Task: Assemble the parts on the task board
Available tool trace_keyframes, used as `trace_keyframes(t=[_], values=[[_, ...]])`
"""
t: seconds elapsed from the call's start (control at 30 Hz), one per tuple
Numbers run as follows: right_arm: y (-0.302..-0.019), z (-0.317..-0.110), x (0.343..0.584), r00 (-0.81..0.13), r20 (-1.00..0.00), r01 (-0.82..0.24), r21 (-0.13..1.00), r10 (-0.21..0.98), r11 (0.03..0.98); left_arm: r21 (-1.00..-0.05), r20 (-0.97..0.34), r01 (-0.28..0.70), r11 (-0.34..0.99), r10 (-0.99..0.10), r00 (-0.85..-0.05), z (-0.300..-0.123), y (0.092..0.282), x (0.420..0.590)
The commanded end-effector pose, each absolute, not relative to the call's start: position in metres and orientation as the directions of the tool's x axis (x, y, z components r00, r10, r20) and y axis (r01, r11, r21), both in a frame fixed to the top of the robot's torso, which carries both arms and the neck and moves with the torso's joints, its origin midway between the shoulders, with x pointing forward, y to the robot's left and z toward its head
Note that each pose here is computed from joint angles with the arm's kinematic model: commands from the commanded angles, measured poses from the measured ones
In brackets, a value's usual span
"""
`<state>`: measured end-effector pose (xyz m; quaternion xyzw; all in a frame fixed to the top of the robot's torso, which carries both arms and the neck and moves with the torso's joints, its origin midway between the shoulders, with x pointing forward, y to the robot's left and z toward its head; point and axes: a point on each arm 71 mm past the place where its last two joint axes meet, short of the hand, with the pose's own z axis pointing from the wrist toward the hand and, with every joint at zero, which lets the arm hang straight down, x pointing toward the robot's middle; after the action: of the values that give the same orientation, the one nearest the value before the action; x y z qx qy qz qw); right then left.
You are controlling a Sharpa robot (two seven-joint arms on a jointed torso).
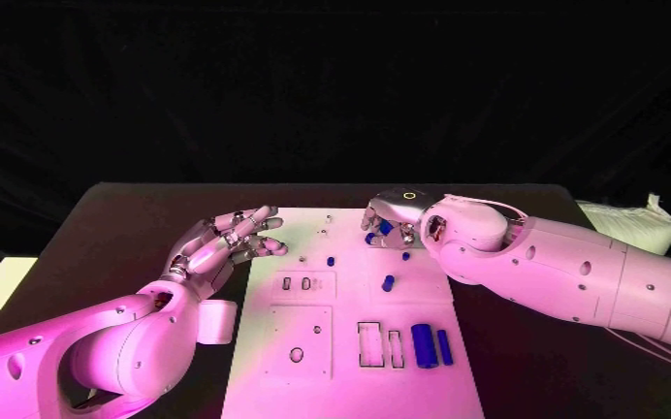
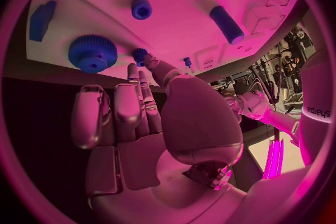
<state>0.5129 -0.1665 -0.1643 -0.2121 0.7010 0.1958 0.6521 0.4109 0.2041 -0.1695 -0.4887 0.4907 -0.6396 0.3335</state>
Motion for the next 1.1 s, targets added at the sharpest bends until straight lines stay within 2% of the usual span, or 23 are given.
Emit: trace_keyframes(t=[0.03,0.83,1.1], values=[[-0.1662,-0.1663,0.5132,-0.07,-0.995,-0.551,-0.024,-0.075,0.834,-0.949,0.31,-0.055,-0.309,-0.896,-0.318,-0.1678,0.2018,0.4101],[-0.1618,-0.1693,0.5156,-0.082,-0.991,-0.554,-0.04,-0.102,0.832,-0.95,0.309,-0.058,-0.307,-0.897,-0.316,-0.1677,0.2021,0.4095],[-0.1592,-0.1601,0.5121,0.002,-1.0,-0.562,-0.023,-0.027,0.827,-0.95,0.309,-0.058,-0.307,-0.897,-0.317,-0.1678,0.2025,0.4098]])
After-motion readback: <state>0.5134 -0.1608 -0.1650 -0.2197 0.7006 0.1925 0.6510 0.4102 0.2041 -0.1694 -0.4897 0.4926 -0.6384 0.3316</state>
